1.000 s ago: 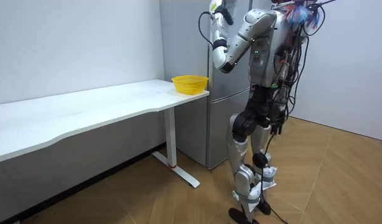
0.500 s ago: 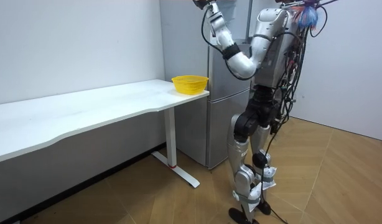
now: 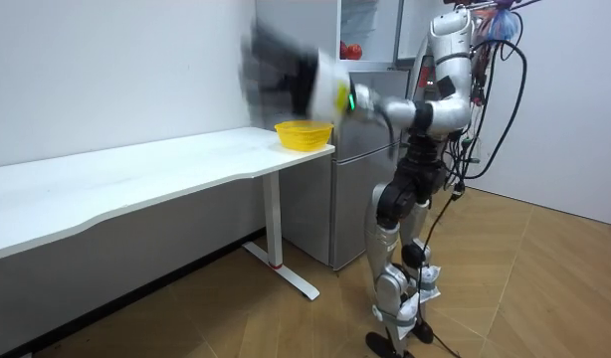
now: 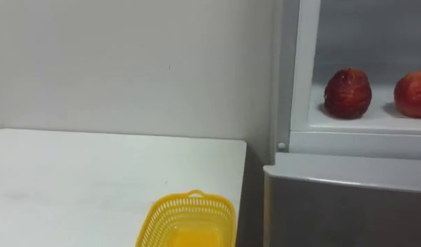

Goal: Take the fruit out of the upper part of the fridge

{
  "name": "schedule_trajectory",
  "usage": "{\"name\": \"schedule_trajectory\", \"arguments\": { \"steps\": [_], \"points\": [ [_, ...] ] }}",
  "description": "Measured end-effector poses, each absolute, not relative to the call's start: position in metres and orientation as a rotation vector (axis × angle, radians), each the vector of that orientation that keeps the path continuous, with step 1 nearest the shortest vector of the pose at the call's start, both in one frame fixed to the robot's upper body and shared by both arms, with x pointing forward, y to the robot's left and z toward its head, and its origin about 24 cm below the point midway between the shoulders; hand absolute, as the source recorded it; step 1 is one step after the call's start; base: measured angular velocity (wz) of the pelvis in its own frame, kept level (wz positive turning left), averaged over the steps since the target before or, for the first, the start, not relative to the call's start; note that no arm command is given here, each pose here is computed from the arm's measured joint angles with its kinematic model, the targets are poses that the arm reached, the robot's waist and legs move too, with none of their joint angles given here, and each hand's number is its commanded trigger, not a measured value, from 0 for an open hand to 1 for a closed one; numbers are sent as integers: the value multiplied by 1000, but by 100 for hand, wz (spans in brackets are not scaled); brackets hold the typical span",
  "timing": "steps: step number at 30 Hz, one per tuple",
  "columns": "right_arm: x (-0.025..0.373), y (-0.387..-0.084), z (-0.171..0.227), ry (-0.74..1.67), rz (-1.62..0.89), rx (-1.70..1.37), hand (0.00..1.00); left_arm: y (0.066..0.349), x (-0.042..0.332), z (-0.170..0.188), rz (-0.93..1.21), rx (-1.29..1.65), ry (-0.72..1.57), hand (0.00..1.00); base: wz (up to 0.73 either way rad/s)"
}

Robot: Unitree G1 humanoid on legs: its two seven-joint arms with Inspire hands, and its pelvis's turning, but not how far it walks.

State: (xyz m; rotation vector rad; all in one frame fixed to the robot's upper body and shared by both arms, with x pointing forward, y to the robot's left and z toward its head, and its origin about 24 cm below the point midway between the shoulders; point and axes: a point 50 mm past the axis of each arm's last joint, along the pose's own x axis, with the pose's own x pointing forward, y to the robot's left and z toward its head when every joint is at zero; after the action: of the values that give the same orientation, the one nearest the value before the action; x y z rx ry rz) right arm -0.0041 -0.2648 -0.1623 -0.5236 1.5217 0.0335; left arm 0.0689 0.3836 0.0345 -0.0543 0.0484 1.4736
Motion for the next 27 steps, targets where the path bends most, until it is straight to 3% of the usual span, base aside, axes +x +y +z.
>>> {"name": "schedule_trajectory", "arguments": {
  "steps": [2,4,7,11,13,19,27],
  "points": [
    [-5,-263,-163,1537,48,-507,0,376,43,-16,1544,-151,295,0,-2],
    [-5,-259,-164,1556,67,-493,0,349,12,-76,1547,-220,644,0,4],
    [-5,-259,-165,1570,77,-481,0,306,-16,-122,1438,-283,970,0,11],
    [-3,-259,-165,1568,85,-476,0,276,-40,-146,1253,-234,1223,0,0],
    [-4,-259,-165,1574,83,-467,0,268,-49,-151,1057,-85,1338,0,-9],
    [2,-252,-167,1574,157,-490,0,248,-22,-162,429,318,1454,0,2],
    [1,-245,-169,1584,172,-470,0,237,49,-163,216,347,1286,0,-23]
  ]
}}
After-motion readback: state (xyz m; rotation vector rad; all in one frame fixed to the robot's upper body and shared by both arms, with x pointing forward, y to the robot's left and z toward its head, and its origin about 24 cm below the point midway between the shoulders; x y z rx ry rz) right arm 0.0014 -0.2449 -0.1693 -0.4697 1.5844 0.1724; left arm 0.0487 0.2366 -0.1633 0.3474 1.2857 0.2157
